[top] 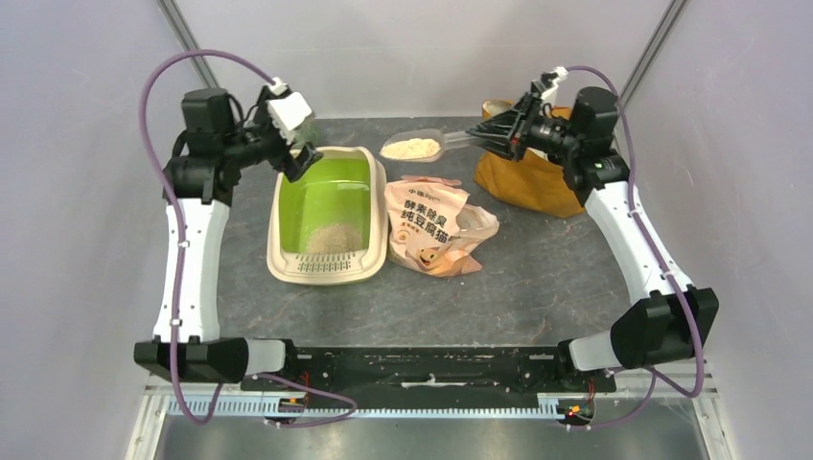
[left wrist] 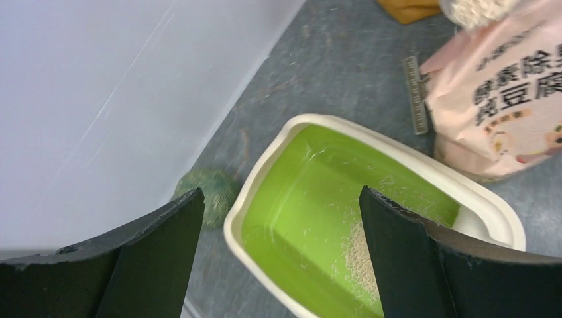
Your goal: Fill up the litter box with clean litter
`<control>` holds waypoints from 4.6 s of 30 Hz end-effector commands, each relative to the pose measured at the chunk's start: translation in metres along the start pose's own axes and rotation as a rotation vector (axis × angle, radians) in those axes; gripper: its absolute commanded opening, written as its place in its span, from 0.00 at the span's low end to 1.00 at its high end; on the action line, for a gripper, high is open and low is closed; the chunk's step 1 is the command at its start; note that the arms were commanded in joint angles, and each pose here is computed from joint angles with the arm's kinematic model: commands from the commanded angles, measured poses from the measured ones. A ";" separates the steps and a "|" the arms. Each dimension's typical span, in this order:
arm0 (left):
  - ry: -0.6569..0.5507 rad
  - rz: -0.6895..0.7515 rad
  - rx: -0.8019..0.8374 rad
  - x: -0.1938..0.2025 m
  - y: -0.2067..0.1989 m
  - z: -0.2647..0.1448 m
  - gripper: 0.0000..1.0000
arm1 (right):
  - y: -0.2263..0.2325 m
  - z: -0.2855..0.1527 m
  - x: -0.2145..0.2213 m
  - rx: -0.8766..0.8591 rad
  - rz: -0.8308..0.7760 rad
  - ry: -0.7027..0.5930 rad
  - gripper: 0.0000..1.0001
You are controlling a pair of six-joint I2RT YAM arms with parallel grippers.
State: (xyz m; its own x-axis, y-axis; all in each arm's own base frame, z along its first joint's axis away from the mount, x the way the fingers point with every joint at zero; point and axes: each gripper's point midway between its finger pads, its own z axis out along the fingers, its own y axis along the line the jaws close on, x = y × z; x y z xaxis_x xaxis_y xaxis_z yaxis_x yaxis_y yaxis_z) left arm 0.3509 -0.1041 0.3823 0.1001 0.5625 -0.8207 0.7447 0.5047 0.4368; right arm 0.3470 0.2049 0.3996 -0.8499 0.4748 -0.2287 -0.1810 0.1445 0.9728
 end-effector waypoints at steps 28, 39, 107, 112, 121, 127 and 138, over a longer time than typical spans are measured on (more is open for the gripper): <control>-0.126 -0.292 -0.273 0.029 0.030 -0.023 0.94 | -0.046 0.156 0.082 0.446 -0.800 0.158 0.00; -0.072 -0.285 -0.393 0.042 0.049 -0.030 0.94 | -0.018 0.174 0.114 0.406 -1.171 0.176 0.00; -0.026 0.240 0.782 -0.015 -0.221 0.124 0.15 | -0.125 -0.065 0.039 0.736 -0.632 0.126 0.00; -0.022 0.235 0.780 -0.015 -0.221 0.122 0.02 | -0.150 -0.055 0.042 0.855 -0.746 0.158 0.00; -0.017 0.221 0.796 -0.011 -0.225 0.123 0.02 | -0.179 -0.030 0.070 0.913 -0.839 0.278 0.00; -0.013 0.214 0.797 -0.011 -0.226 0.123 0.02 | -0.223 -0.021 0.101 0.885 -0.732 0.357 0.00; -0.002 0.217 0.793 -0.008 -0.226 0.122 0.02 | -0.217 -0.018 0.109 0.545 -0.335 0.161 0.00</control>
State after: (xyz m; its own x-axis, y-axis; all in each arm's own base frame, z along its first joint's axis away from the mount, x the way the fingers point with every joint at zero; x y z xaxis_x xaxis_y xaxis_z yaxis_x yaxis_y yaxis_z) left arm 0.2765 -0.3077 0.2325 0.2924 0.6060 -0.7398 0.9552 -0.2228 0.1950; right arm 0.2948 0.2057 0.1819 -0.8000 0.0529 -0.5977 -0.3229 0.8016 0.5032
